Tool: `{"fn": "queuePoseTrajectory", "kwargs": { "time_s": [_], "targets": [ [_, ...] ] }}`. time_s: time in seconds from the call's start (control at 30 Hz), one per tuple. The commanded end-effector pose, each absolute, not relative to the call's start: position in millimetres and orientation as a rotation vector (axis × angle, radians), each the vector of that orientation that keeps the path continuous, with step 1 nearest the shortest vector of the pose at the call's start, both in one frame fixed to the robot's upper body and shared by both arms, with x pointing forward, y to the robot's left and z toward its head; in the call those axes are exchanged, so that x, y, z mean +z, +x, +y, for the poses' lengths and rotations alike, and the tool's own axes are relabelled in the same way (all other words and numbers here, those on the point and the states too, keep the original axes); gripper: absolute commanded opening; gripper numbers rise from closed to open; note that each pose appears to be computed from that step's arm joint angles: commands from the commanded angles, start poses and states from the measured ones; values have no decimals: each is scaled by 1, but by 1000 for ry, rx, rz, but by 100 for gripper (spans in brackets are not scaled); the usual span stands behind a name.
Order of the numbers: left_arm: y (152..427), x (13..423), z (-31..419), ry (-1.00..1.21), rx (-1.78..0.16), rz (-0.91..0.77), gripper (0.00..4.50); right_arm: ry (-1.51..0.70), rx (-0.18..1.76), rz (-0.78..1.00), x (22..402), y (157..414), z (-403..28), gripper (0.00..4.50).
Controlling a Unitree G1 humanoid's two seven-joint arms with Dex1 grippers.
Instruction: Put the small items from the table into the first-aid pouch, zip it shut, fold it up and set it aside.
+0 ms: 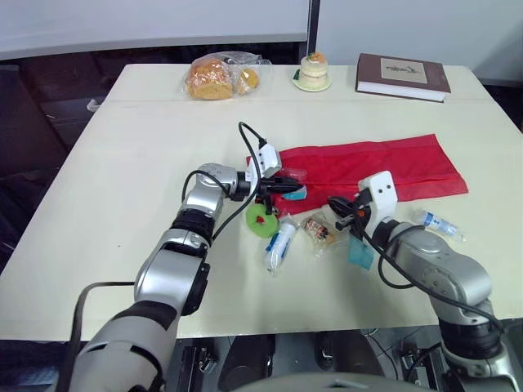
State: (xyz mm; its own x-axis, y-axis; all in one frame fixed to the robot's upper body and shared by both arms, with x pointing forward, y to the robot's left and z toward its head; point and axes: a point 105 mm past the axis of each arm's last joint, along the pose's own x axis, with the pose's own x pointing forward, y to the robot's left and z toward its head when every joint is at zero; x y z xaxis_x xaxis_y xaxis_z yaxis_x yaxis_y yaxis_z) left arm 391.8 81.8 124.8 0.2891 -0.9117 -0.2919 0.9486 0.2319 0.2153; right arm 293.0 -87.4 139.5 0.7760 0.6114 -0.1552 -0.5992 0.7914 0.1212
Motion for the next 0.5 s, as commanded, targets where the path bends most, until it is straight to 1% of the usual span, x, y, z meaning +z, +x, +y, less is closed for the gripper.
{"fn": "queuePoseTrajectory", "kwargs": {
  "time_s": [0.03, 0.13, 0.23, 0.37, 0.4, 0.47, 0.5],
  "targets": [
    [395, 136, 101, 436, -1246, 80, 0, 54, 652, 39, 167, 279, -107, 12],
    [393, 135, 119, 461, -1217, 95, 0, 55, 657, -21, 174, 265, -124, 12],
    [390, 132, 133, 471, -1199, 112, 0, 73, 659, -41, 177, 255, -137, 12],
    [386, 127, 147, 500, -1181, 133, 0, 120, 686, -86, 186, 242, -144, 12],
    [384, 125, 151, 506, -1180, 142, 0, 124, 704, -96, 189, 238, -145, 63],
    [382, 124, 156, 509, -1183, 155, 0, 111, 738, -98, 190, 230, -146, 138],
    [381, 125, 158, 505, -1184, 158, 0, 93, 743, -93, 190, 228, -148, 186]
  ]
}}
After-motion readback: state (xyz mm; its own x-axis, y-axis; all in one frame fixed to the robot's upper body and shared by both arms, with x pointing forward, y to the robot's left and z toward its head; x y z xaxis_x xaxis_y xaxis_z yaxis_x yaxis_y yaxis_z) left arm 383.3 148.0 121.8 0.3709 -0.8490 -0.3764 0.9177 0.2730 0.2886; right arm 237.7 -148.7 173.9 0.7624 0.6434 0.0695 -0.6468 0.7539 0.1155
